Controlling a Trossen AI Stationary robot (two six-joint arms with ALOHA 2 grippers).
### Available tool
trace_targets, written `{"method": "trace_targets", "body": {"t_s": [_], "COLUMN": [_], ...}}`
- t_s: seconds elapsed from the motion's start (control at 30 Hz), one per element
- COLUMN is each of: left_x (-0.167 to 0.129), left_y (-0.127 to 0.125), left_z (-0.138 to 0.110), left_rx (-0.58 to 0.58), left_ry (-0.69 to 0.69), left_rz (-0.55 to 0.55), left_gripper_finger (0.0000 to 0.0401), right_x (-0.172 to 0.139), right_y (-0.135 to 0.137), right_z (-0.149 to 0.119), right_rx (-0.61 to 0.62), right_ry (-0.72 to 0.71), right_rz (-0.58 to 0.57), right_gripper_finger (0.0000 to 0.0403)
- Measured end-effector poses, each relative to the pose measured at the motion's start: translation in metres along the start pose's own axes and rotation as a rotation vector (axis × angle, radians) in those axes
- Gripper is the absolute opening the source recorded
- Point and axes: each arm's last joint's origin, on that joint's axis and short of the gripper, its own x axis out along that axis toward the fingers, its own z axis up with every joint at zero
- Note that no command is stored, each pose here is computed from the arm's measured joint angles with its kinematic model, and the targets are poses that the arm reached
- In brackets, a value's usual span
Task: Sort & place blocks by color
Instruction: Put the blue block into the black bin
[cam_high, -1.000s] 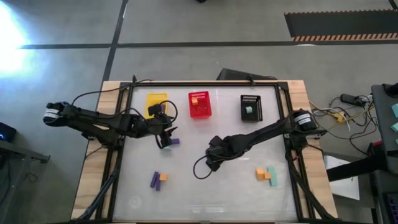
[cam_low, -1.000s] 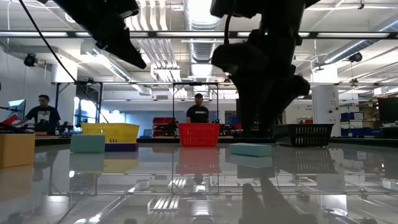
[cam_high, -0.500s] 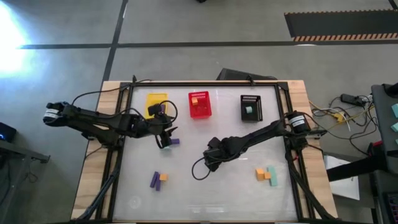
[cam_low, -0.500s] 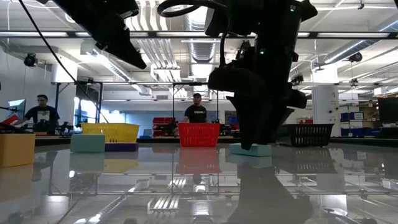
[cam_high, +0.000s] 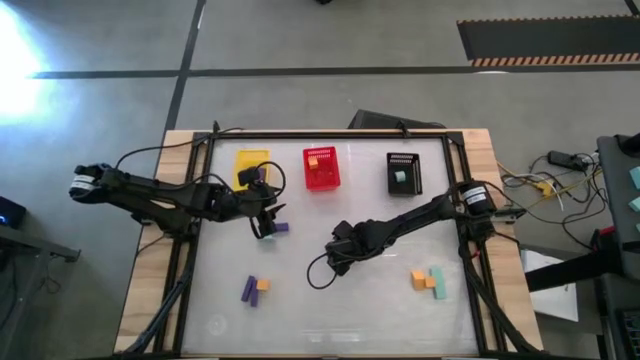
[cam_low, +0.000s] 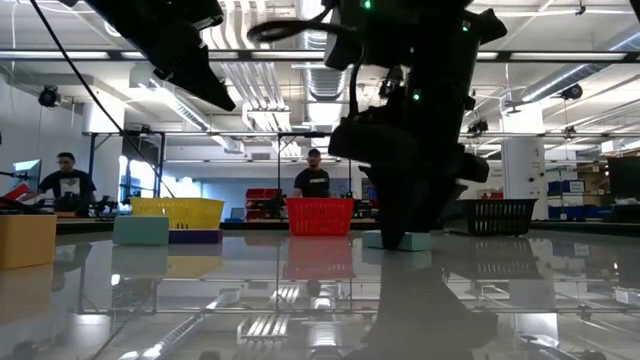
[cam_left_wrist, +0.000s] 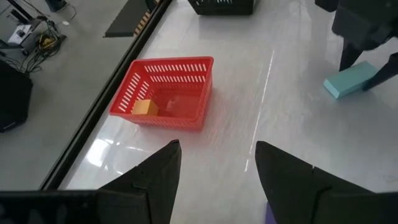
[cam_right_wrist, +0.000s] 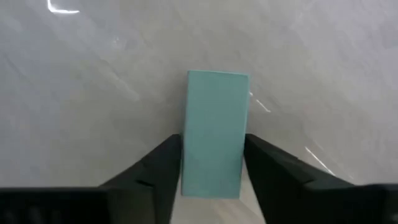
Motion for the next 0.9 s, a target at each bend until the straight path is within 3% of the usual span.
{"method": "trace_targets", "body": {"t_s": [0.13, 0.23, 0.33, 0.5, 0.73, 0.9], "left_x": [0.0, 0.0, 0.001, 0.001, 0.001, 0.001], "left_y": [0.0, 0.0, 0.0, 0.0, 0.0, 0.0], "left_z": [0.0, -0.001, -0.002, -0.003, -0.003, -0.003], "left_rx": [0.0, 0.001, 0.003, 0.004, 0.004, 0.003], "left_ry": [0.0, 0.002, 0.005, 0.006, 0.006, 0.005], "left_rz": [0.0, 0.0, 0.001, 0.001, 0.001, 0.0], "left_gripper_finger": [0.0191, 0.0191, 0.0191, 0.0191, 0.0191, 0.0191], "right_x": [0.0, 0.0, 0.0, -0.003, -0.025, -0.054], "right_y": [-0.001, -0.001, -0.001, -0.004, -0.026, -0.061], "right_z": [0.001, 0.001, 0.002, 0.007, 0.021, 0.037], "right_rx": [-0.005, -0.009, -0.013, -0.05, -0.078, -0.065], "right_ry": [-0.001, -0.002, -0.001, -0.002, 0.037, 0.033], "right_rz": [-0.005, -0.004, 0.002, 0.009, -0.009, -0.119], "right_gripper_finger": [0.0217, 0.0217, 0.0193, 0.0119, 0.0114, 0.0114]}}
